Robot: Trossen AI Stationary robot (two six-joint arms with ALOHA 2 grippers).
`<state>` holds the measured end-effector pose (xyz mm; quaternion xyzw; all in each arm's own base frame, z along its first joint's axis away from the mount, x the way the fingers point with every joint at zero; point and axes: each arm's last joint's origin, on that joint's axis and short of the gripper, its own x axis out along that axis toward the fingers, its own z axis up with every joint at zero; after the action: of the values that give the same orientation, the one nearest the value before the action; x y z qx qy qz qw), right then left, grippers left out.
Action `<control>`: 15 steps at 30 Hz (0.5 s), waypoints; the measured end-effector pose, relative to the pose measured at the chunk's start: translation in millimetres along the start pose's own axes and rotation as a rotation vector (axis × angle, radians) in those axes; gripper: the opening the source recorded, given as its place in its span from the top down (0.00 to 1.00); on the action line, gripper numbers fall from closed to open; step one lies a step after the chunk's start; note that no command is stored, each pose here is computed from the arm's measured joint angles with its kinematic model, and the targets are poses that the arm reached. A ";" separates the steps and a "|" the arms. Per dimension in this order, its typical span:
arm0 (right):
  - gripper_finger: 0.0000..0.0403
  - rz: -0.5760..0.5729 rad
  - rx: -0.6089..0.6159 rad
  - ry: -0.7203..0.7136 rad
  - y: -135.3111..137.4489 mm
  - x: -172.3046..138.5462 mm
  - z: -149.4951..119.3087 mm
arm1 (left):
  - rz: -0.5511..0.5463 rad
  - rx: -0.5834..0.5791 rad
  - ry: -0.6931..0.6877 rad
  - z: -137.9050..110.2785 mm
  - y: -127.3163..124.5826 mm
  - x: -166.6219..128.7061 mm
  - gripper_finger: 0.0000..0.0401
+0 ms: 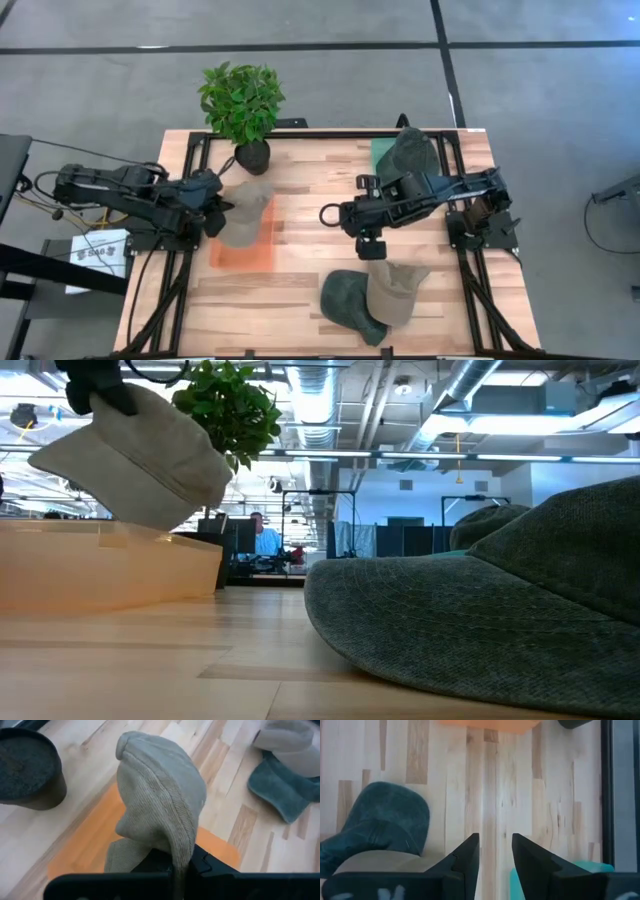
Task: Pick & Place hat
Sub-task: Put the top brown cap into the orange bin
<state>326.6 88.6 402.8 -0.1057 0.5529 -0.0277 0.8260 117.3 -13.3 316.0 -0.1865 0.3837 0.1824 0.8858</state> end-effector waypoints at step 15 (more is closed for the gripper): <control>0.76 -0.003 0.162 -0.076 4.4 -1.4 6.5 | 0.059 -0.025 0.067 -29.7 -2.1 64.3 1.00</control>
<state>331.7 94.1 405.6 -0.0401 0.5172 -0.0694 0.8521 141.2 -17.5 249.5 -0.1921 0.4164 0.2068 0.8642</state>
